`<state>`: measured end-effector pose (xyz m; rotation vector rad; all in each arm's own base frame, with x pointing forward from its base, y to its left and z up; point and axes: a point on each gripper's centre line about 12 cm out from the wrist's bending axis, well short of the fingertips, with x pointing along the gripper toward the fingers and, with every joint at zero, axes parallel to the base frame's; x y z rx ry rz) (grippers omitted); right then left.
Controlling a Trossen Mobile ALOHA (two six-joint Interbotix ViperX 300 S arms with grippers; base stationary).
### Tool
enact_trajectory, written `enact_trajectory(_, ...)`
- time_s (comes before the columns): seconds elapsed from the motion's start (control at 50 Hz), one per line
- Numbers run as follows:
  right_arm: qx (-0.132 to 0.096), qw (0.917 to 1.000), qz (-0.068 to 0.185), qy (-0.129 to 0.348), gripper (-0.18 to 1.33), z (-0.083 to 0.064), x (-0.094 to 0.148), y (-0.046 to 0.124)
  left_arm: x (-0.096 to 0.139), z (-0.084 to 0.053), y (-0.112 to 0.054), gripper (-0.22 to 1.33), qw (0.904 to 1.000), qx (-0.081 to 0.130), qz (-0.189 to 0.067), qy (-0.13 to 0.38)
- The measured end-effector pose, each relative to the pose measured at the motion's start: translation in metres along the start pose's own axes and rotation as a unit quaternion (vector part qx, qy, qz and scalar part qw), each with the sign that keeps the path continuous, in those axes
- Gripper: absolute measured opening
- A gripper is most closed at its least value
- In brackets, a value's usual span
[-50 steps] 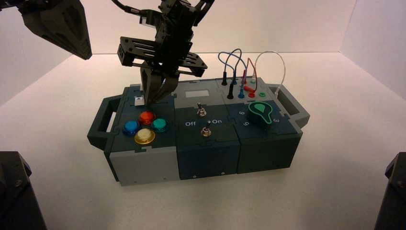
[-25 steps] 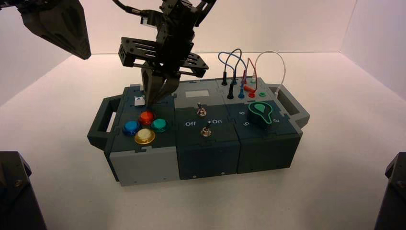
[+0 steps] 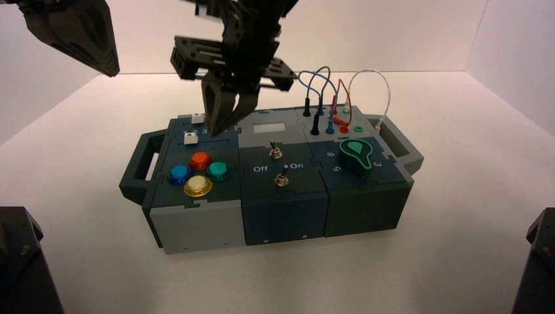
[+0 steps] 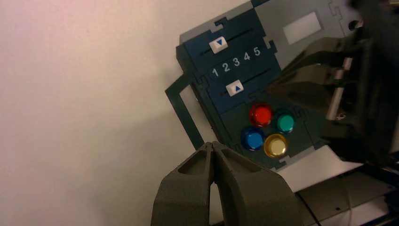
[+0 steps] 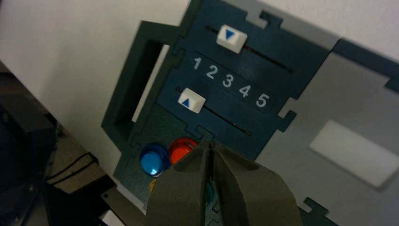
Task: Move the bottom slider to position 2.
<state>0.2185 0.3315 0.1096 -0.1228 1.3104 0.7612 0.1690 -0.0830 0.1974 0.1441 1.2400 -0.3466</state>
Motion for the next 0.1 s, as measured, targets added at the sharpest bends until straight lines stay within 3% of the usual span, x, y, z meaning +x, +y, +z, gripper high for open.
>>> enact_trajectory(0.1,-0.008,1.0000,-0.003,0.001,-0.14,-0.0001,-0.0016,-0.0004,0.0003,0.0011,0.0007,-0.16,1.0000,0.004,0.004,-0.004)
